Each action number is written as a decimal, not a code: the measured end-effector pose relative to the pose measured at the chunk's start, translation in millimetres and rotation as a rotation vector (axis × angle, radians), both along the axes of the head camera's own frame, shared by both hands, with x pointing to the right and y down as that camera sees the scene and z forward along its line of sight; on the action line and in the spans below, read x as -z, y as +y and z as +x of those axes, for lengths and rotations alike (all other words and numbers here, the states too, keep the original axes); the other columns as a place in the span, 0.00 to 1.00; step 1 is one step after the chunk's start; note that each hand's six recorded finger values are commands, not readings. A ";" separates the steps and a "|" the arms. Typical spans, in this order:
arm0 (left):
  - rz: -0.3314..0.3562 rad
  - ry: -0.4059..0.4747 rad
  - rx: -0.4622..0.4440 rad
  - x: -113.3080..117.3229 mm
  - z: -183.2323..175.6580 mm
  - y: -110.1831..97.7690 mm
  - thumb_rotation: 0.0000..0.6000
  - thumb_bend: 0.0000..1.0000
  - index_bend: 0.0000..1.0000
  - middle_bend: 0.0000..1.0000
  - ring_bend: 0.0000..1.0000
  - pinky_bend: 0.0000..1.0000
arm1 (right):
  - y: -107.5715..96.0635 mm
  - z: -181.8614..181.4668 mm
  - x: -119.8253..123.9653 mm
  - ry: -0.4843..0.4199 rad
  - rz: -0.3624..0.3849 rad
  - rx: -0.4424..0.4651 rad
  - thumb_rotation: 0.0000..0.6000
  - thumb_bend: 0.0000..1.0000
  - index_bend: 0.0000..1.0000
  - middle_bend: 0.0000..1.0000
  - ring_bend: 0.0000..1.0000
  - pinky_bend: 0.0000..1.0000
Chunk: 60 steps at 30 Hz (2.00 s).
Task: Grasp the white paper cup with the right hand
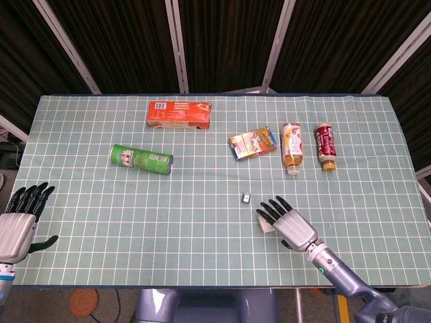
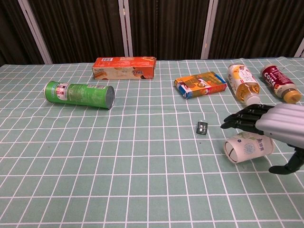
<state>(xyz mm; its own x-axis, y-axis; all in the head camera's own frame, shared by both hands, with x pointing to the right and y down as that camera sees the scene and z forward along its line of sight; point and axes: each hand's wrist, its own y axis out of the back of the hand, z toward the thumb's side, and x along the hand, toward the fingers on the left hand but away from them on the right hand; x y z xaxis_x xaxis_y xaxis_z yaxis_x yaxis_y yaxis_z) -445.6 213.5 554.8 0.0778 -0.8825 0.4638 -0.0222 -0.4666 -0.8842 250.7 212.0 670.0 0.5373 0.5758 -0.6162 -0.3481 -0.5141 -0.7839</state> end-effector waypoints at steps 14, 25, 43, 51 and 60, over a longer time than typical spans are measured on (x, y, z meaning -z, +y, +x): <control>-0.001 -0.001 0.004 -0.4 -1.8 -1.4 1.00 0.00 0.00 0.00 0.00 0.00 | 19.8 -31.3 -8.5 0.198 0.178 0.134 1.00 0.13 0.03 0.00 0.00 0.00; -0.003 0.000 0.013 -0.7 -4.0 -3.0 1.00 0.00 0.00 0.00 0.00 0.00 | 15.1 -49.0 -22.5 0.344 0.237 0.122 1.00 0.14 0.03 0.00 0.00 0.00; -0.008 0.003 0.014 -0.7 -4.5 -3.4 1.00 0.00 0.00 0.00 0.00 0.00 | 8.8 -61.2 -28.2 0.409 0.250 0.078 1.00 0.23 0.32 0.27 0.08 0.17; -0.009 0.004 0.013 -0.8 -4.3 -3.1 1.00 0.00 0.00 0.00 0.00 0.00 | 9.2 -61.4 -28.2 0.375 0.259 0.074 1.00 0.27 0.37 0.35 0.17 0.26; -0.011 0.005 0.016 -1.0 -4.5 -3.4 1.00 0.00 0.00 0.00 0.00 0.00 | -5.6 -66.4 -15.4 0.245 0.252 -0.024 1.00 0.27 0.37 0.35 0.19 0.30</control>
